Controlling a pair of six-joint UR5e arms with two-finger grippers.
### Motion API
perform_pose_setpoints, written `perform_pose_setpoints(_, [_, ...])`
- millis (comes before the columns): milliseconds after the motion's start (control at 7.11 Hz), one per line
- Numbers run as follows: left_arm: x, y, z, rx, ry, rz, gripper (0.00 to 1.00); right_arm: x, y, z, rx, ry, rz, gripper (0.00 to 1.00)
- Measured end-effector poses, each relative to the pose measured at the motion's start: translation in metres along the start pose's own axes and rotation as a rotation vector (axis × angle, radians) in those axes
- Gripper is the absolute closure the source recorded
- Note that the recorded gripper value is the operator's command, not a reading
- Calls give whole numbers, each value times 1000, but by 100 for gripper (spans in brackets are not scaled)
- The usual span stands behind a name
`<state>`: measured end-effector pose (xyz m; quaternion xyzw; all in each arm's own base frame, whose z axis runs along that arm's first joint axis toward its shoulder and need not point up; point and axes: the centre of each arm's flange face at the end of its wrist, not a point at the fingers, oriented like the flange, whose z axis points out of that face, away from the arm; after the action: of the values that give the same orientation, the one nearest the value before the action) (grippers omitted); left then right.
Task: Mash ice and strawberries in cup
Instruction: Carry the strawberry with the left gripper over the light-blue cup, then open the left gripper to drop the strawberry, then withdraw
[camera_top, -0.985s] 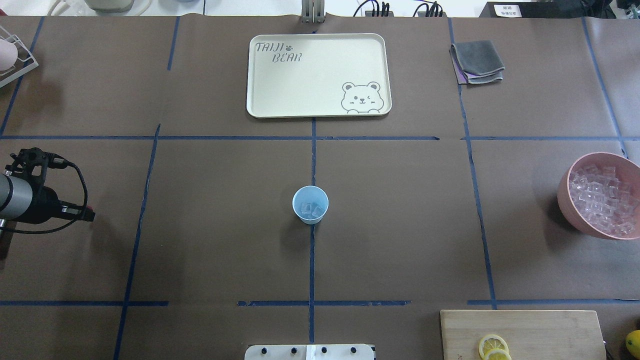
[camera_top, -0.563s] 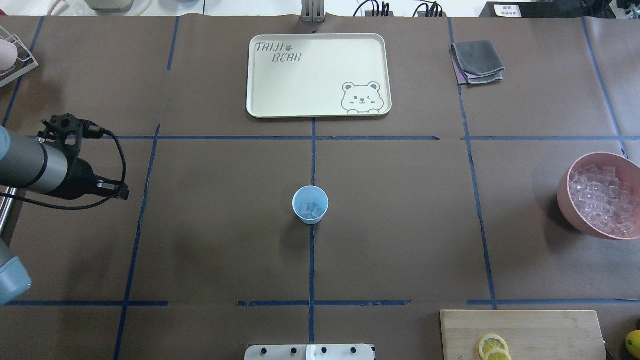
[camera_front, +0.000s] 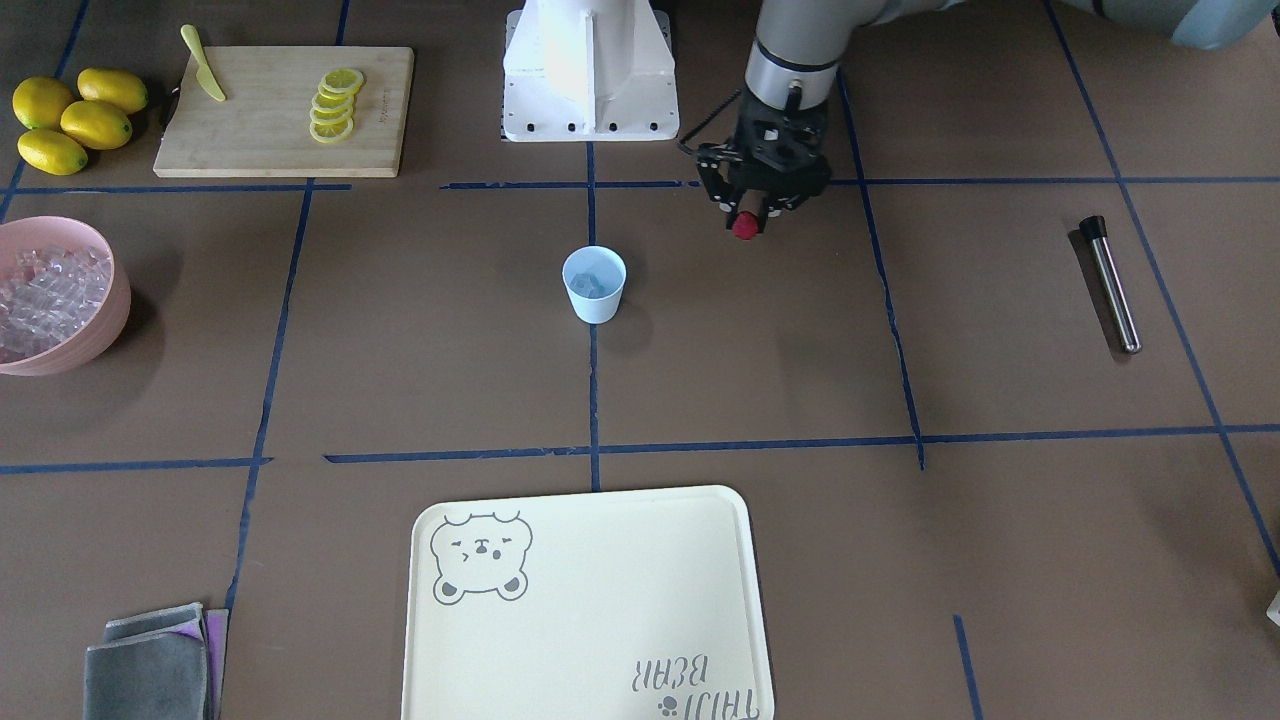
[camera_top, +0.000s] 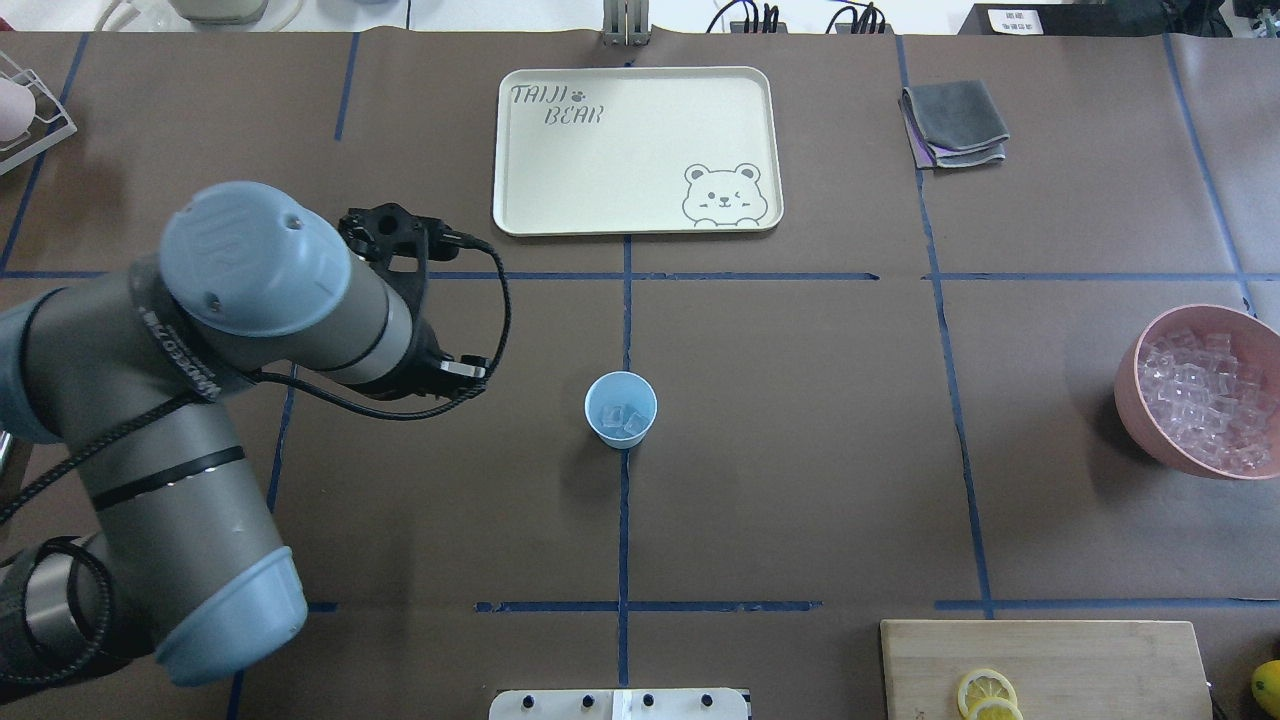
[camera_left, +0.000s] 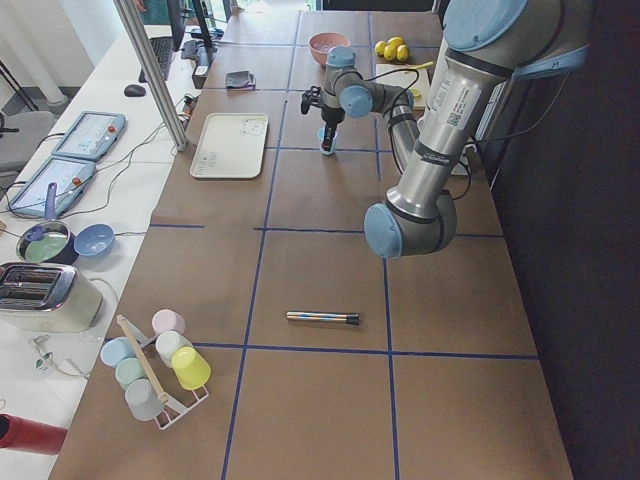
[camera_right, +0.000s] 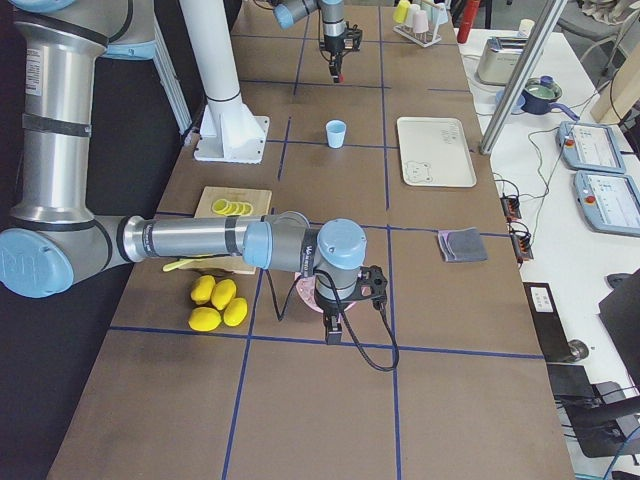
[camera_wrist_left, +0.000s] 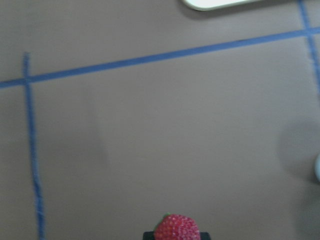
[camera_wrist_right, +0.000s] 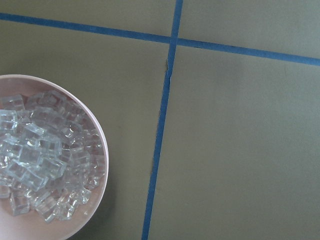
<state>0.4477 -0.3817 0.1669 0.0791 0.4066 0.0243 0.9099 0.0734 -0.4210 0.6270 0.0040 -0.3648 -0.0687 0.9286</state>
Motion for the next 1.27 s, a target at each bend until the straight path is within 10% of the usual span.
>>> perform_pose_setpoints(422, [110, -12, 16, 25, 11, -129, 87, -1, 0, -1, 2, 0, 0, 0])
perform_pose_setpoints(563, [119, -13, 18, 30, 17, -138, 30, -1, 0, -2, 4, 1, 0, 0])
perform_pose_setpoints(704, [121, -13, 19, 31, 20, -141, 0, -1, 0, -2, 5, 1, 0, 0])
perform_pose_setpoints(1266, [118, -11, 19, 31, 19, -127, 0, 0, 1, -3, 7, 1, 3, 0])
